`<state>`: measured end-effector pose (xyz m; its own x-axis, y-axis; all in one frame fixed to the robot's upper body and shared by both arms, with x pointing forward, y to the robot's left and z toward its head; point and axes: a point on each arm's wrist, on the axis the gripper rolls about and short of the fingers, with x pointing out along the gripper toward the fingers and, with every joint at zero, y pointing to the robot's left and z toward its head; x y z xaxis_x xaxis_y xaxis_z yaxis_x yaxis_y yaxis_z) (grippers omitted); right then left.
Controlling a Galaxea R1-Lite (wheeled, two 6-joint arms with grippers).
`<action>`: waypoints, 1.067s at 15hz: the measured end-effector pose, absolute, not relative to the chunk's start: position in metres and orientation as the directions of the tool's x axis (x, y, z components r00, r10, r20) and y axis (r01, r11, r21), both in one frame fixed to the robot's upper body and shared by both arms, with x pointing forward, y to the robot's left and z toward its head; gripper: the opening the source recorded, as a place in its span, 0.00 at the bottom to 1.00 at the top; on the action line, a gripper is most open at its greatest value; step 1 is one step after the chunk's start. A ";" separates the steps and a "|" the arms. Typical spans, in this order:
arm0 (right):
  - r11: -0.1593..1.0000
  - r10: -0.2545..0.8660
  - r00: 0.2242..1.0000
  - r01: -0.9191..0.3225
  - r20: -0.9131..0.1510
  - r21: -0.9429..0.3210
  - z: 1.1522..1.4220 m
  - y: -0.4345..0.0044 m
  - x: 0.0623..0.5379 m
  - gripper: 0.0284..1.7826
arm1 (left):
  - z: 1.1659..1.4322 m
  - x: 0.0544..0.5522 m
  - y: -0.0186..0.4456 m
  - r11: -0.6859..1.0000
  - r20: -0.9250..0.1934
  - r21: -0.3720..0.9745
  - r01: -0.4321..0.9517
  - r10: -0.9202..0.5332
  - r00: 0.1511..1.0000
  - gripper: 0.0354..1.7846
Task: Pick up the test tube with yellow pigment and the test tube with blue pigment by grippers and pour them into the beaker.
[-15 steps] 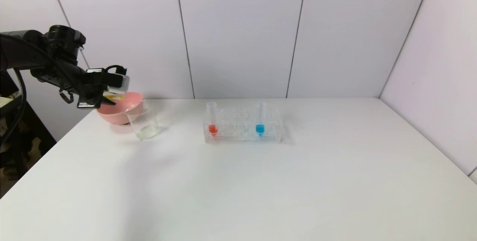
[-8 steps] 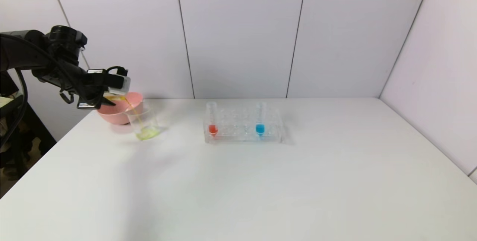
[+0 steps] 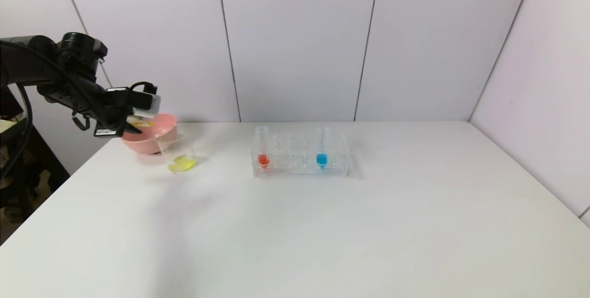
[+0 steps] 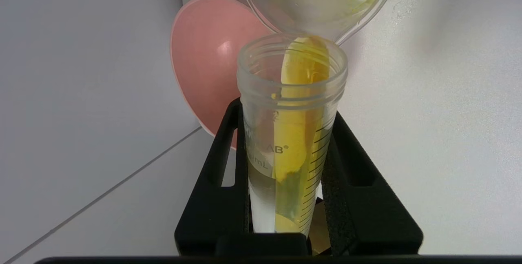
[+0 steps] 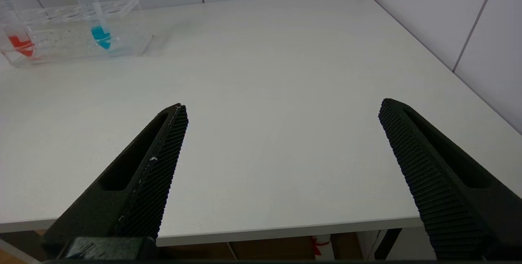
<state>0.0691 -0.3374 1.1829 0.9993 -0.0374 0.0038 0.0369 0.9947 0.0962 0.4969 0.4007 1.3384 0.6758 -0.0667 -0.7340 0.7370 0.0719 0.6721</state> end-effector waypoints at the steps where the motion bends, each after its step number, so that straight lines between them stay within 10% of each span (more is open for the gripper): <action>1: 0.995 -0.037 0.999 0.037 0.004 0.096 1.183 -0.337 0.069 0.96 | 1.338 0.496 0.401 0.075 -0.737 0.669 0.740 -0.066 0.673 0.28; 16: 0.995 -0.037 0.999 0.037 0.004 0.096 1.183 -0.337 0.069 0.96 | 1.335 0.498 0.389 0.069 -0.762 0.647 0.759 0.035 0.646 0.28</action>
